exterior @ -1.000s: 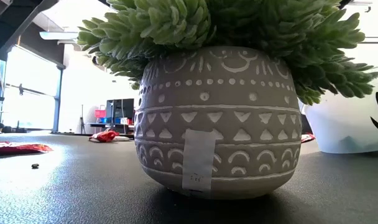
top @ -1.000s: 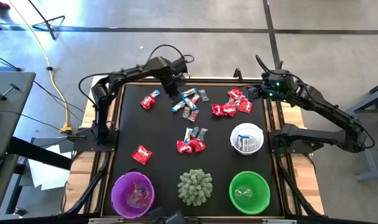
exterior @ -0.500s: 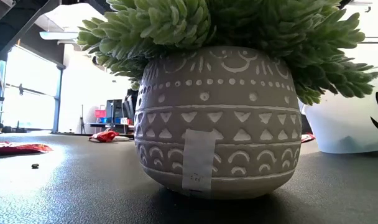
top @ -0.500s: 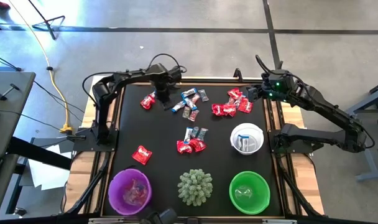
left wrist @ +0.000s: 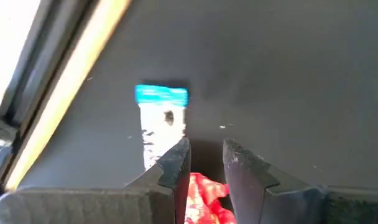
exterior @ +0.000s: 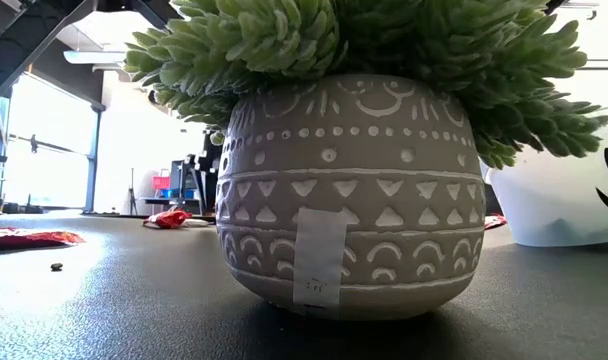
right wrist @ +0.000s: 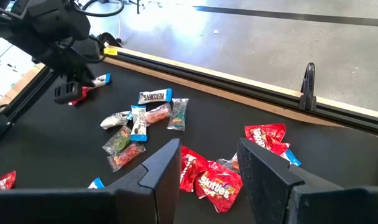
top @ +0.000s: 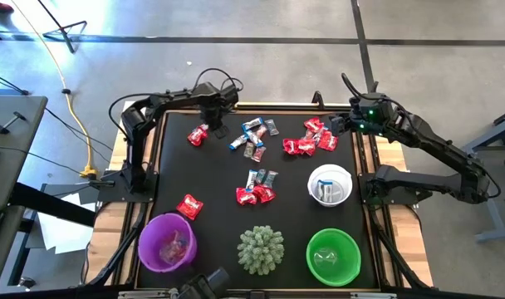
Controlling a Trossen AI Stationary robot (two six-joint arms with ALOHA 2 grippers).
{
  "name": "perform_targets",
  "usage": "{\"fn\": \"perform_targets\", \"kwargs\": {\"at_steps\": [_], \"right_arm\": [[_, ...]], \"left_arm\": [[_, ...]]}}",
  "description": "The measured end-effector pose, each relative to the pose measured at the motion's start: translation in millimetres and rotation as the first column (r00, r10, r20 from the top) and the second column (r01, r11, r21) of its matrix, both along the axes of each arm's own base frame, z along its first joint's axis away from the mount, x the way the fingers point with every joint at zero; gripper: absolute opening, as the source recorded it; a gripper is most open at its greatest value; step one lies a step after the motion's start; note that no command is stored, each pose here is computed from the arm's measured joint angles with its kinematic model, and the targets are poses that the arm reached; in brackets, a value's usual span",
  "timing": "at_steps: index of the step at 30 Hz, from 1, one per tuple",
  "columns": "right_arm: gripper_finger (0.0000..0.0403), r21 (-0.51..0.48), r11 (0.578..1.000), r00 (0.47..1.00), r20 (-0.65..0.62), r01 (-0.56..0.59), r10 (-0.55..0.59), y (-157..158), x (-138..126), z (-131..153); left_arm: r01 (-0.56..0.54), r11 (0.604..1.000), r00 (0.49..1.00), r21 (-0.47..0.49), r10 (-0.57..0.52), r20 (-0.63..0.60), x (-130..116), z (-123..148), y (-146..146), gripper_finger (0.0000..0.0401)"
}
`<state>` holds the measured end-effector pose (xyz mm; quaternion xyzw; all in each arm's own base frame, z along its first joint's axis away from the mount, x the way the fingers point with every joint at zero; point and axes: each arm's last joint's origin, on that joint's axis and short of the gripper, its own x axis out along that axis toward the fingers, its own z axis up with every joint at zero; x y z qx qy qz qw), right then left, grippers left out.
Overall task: Sort candy
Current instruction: Put the white candy wrapper into the white bucket
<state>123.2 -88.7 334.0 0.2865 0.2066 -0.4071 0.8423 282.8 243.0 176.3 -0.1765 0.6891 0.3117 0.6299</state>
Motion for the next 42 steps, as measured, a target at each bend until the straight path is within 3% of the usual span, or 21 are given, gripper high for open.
{"fn": "perform_targets", "kwargs": {"at_steps": [6,12,36,42], "right_arm": [[0.0154,0.0,1.0,1.0,0.0,0.0,0.0,0.0,0.0,0.0],[0.0154,-0.001,1.0,1.0,0.0,0.002,-0.002,-0.1,0.0,0.1],[0.0154,0.014,1.0,1.0,0.019,0.015,-0.015,-0.1,0.2,0.3],[0.0154,0.014,1.0,1.0,0.02,0.016,-0.016,-0.2,0.2,0.3]], "left_arm": [[-0.07,0.994,0.996,0.081,0.075,-0.053,-7.6,-3.3,5.8,0.0081],[-0.101,0.995,0.994,0.005,0.101,-0.027,-15.7,-18.6,3.2,0.0087],[-0.15,0.982,0.987,0.116,0.156,-0.048,-17.1,-29.7,1.5,0.012],[-0.186,0.96,0.976,0.212,0.205,-0.073,-16.8,-28.6,2.5,0.012]]}}
